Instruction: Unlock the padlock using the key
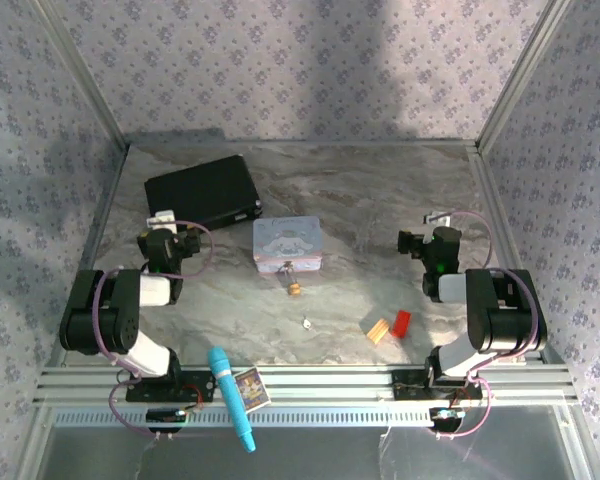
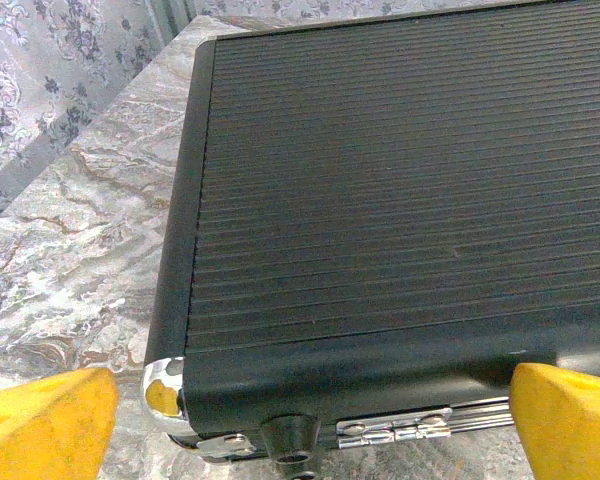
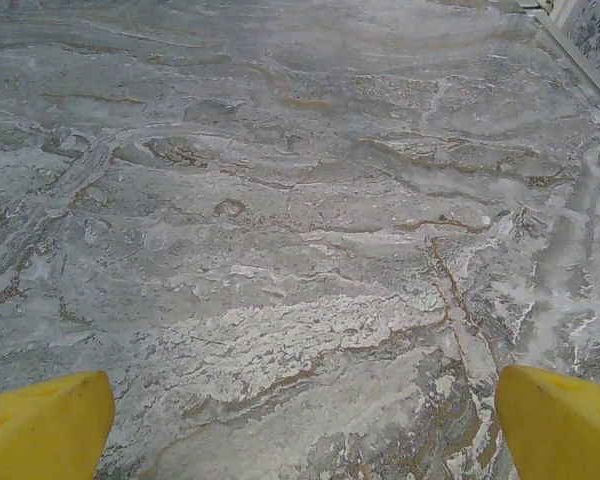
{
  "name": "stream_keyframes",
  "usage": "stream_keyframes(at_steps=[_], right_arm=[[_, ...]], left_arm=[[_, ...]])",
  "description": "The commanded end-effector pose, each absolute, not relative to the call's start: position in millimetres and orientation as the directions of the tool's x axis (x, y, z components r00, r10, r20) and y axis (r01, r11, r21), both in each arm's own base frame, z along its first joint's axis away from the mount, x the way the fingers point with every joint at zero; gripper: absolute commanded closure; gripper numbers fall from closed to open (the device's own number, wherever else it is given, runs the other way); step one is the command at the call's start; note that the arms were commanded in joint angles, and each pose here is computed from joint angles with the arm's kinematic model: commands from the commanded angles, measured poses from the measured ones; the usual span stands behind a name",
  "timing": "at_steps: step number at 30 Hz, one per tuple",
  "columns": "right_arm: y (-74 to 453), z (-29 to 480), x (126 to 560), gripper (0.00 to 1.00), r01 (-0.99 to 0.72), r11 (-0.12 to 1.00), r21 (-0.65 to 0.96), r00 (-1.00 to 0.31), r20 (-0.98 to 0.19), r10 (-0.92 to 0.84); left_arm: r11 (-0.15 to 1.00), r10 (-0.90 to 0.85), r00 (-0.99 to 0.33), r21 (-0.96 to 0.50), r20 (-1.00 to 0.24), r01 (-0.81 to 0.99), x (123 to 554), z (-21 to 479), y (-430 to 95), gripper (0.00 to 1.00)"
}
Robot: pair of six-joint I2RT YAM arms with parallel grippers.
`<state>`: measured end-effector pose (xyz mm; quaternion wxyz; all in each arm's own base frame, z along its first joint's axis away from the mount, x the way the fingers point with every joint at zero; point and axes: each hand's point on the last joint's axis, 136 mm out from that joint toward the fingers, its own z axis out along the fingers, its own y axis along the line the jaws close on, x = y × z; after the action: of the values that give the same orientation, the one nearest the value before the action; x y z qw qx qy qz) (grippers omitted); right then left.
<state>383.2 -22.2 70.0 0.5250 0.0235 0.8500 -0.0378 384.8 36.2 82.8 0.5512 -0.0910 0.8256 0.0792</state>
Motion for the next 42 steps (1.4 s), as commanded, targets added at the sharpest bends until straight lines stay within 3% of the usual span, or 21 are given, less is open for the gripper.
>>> stream_keyframes(at_steps=[1,42], right_arm=[[-21.6,84.0,392.0,0.01,0.072,0.996,-0.045,-0.407,-0.914,-0.012],[-26.2,91.6,389.9,0.02,0.092,0.995,-0.027,-0.400,-0.916,0.012]], left_arm=[[0.972,-0.055,-0.349,0.030,-0.935,-0.233,391.8,92.1,35.7,0.00],[0.972,-0.056,-0.350,0.029,-0.935,-0.233,391.7,95.5,35.6,0.00]])
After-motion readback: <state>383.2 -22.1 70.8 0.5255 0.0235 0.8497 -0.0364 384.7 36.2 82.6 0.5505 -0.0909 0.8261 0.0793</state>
